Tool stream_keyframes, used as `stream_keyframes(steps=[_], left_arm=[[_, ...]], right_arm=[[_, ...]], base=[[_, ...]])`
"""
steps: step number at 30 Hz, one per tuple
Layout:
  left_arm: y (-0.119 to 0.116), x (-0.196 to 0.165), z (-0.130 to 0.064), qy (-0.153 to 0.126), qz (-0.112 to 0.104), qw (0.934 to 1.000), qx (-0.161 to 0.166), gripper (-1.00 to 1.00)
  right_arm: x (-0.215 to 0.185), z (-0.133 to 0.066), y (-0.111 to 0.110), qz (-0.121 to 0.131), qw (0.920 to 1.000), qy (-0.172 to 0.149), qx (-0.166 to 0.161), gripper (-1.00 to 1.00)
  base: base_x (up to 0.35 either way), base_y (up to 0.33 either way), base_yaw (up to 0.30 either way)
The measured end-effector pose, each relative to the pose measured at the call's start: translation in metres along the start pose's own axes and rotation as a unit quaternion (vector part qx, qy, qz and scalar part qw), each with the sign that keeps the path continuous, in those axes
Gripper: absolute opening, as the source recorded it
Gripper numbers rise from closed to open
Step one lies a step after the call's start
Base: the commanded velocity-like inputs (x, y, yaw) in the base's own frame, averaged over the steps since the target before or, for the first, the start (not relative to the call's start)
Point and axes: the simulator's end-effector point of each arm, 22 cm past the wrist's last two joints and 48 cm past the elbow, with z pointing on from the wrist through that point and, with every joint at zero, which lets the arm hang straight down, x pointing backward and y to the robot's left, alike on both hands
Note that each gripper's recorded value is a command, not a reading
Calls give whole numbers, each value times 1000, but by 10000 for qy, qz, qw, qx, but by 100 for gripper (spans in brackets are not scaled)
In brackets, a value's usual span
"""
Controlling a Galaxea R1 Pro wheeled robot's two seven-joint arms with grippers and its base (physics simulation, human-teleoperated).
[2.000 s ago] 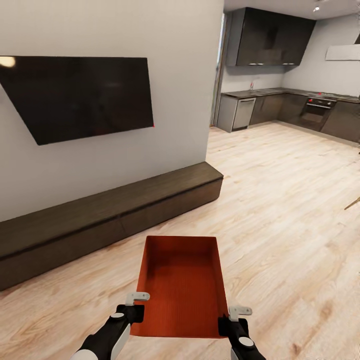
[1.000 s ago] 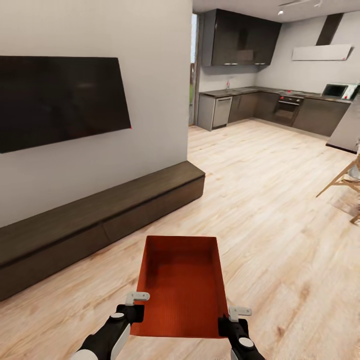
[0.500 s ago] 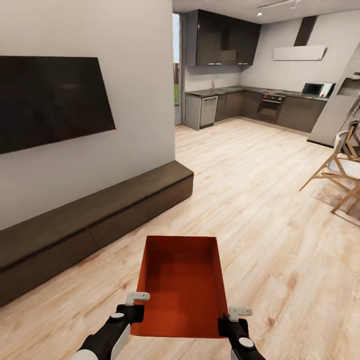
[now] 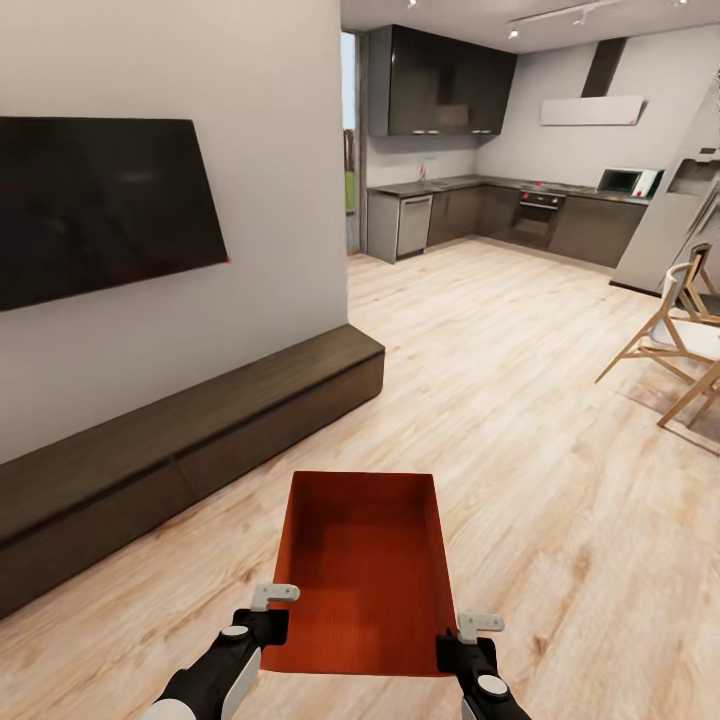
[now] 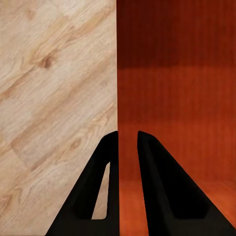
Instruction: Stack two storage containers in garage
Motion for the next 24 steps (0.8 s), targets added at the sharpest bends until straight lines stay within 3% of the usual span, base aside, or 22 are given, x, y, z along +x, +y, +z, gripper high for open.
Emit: stream_keyframes(steps=[24], left_arm=[[0, -19, -10, -203, 3, 9998, -7, -100]], right_arm=[[-19, -6, 0, 11, 9998, -203, -5, -100]], base=[[0, 0, 0]])
